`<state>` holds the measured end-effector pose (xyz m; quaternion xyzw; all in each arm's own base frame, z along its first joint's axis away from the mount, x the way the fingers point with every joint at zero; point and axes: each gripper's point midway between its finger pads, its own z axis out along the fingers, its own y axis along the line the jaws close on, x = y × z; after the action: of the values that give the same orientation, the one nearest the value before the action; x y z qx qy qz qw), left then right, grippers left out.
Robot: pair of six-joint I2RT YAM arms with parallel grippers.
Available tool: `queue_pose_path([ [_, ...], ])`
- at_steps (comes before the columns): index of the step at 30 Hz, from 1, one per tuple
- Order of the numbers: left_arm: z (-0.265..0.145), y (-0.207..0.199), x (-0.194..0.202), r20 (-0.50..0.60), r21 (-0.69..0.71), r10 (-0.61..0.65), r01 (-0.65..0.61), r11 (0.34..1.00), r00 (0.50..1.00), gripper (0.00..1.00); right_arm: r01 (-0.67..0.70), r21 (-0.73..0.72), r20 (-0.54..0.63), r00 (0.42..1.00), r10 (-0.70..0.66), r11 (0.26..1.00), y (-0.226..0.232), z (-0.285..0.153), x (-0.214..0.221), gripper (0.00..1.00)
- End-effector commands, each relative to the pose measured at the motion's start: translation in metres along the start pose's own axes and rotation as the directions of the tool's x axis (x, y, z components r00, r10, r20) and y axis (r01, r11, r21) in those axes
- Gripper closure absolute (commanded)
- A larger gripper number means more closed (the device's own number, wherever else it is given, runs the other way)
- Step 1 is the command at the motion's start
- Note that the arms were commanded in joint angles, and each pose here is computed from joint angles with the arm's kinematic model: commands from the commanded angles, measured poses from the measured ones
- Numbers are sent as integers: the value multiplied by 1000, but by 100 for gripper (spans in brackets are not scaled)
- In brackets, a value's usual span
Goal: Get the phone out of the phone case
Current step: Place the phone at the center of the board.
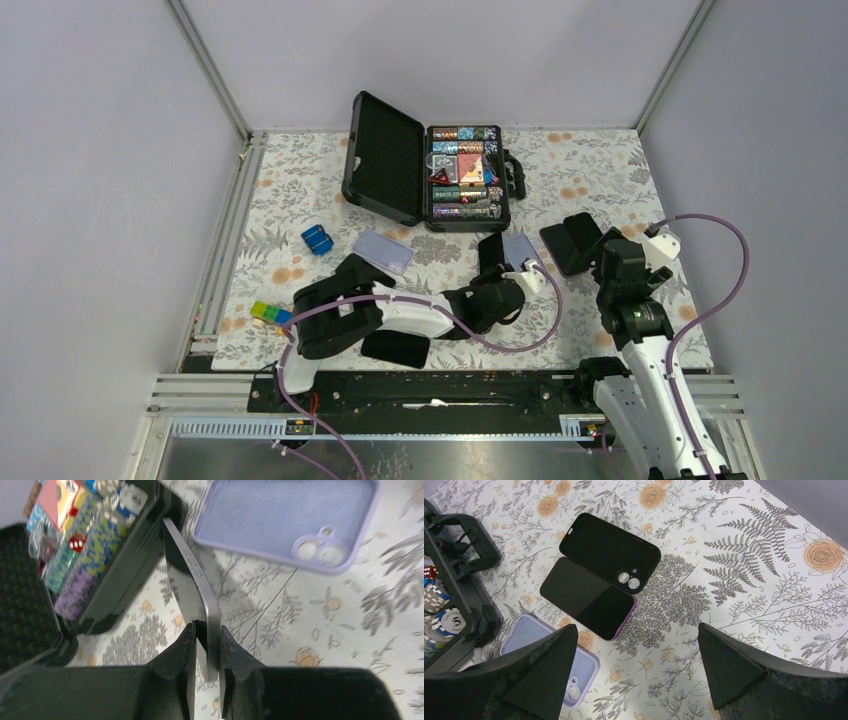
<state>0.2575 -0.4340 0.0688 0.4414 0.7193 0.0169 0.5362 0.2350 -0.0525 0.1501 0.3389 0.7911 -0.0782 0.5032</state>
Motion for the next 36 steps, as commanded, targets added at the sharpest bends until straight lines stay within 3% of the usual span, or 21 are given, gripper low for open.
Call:
queue_pose_path([
  [1,-11,-8,104,-318,-16,92,-102,995,944,100,-15,-4,22,1000,15,1000,3,-1,-12,4],
  [6,-21,-4,114,-389,-55,150,-186,981,909,100,-19,-3,10,1000,19,1000,2,0,-10,4],
  [14,-23,-44,104,-351,59,133,-120,991,927,98,-27,-18,12,1000,27,999,3,-1,-11,4],
  [19,-30,-51,90,-322,94,89,-62,994,943,69,-29,-26,10,1000,29,999,4,-2,-11,4],
  [23,-38,-46,74,-285,99,30,-1,995,958,38,-27,-41,6,1000,27,999,7,-3,-13,4],
  [26,-47,-39,55,-234,110,-29,57,992,972,24,-30,-61,6,1000,31,998,10,-6,-15,5],
  [33,-76,-7,-11,-76,127,-182,191,973,980,4,-31,-125,6,999,32,992,22,-14,-24,5],
  [36,-95,17,-33,-6,112,-246,245,963,969,1,-34,-166,12,999,36,986,29,-20,-31,6],
])
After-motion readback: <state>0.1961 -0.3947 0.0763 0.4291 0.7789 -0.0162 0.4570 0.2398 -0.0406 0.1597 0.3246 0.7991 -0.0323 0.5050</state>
